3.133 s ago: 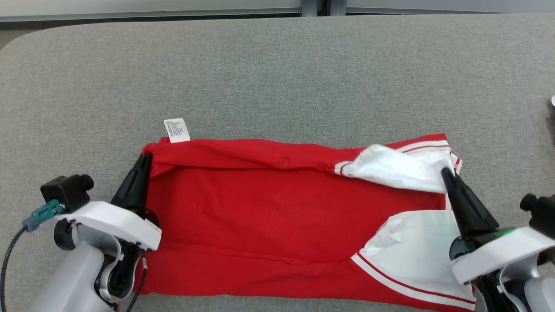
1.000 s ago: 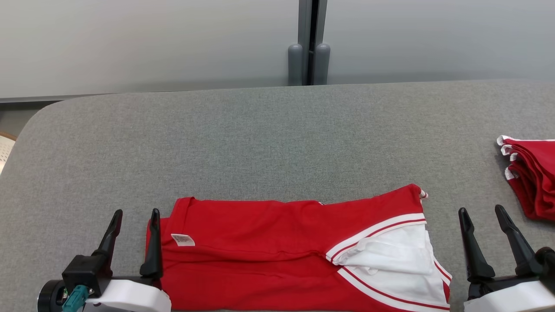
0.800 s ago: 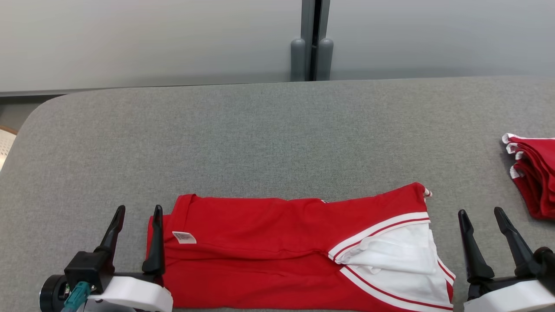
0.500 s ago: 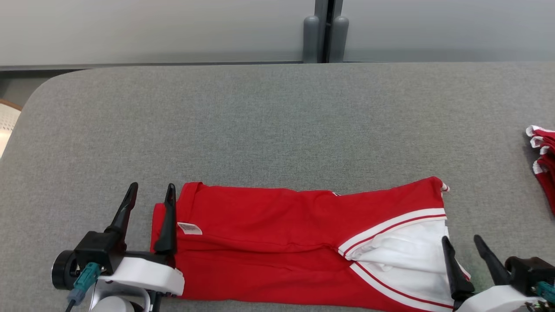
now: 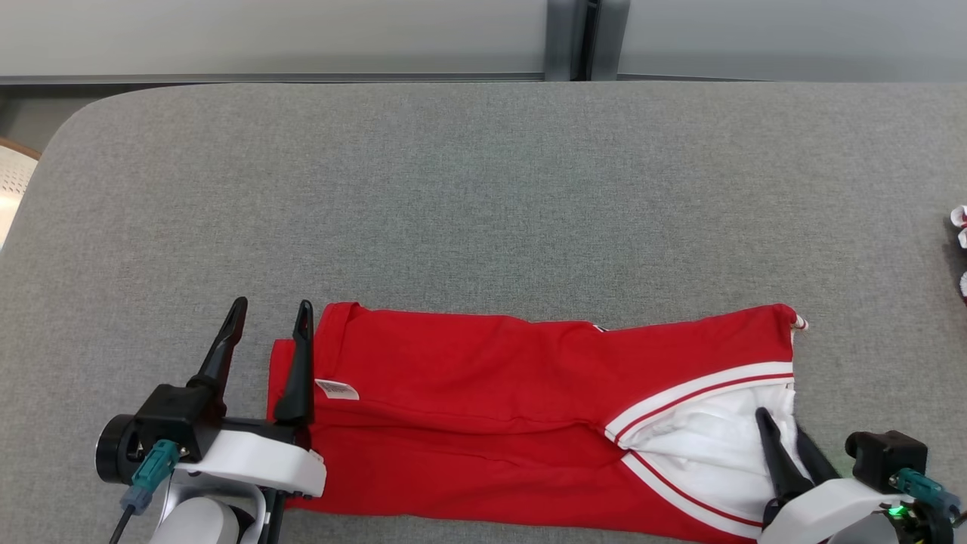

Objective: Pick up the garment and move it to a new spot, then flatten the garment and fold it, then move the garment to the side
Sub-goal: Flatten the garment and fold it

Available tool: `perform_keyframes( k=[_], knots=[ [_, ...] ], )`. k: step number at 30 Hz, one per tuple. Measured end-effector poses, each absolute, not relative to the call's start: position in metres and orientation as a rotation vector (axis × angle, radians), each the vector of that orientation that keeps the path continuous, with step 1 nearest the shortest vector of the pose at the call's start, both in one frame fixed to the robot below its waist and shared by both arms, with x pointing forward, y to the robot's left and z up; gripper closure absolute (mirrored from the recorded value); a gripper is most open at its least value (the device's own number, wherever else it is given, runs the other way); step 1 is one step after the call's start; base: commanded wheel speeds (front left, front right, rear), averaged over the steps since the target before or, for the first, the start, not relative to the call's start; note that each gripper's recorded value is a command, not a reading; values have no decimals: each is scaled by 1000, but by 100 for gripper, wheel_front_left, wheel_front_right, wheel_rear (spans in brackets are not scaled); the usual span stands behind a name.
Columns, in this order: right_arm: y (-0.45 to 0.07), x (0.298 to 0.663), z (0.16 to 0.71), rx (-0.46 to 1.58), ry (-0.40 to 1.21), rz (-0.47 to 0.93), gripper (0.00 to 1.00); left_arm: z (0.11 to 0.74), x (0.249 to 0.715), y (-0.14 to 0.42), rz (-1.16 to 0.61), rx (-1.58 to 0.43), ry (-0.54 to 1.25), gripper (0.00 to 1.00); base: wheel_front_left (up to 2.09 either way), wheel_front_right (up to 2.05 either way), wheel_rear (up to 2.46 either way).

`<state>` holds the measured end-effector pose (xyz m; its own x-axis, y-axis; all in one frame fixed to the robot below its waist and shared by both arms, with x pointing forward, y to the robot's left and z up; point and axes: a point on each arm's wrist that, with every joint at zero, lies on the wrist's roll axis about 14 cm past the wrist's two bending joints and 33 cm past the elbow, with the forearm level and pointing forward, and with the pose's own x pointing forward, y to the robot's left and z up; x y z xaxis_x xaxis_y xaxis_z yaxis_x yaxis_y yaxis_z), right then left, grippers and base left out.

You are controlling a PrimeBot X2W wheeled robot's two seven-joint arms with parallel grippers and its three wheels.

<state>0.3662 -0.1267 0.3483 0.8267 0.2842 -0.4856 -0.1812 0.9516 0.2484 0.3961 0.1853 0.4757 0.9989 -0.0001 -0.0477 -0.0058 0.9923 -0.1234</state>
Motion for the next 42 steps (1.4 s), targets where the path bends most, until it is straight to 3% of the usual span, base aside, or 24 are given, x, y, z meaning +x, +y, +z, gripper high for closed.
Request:
perform_keyframes(
  k=[7,18,23,28,33,42],
  knots=[
    [-138,368,352,209,517,225,100,478,400,184,0,-126,38,0,0,0,0],
    [-225,380,368,94,460,69,100,477,404,178,-17,-128,37,0,0,0,0],
    [-223,393,388,66,403,98,100,479,404,180,-12,-128,30,0,0,0,0],
    [-179,413,440,28,268,227,100,481,404,179,-13,-131,23,0,0,0,0],
    [-82,408,504,38,141,474,100,481,405,174,-30,-133,24,0,0,0,0],
    [47,372,509,214,192,805,100,486,404,175,-31,-136,15,0,0,0,0]
  ],
)
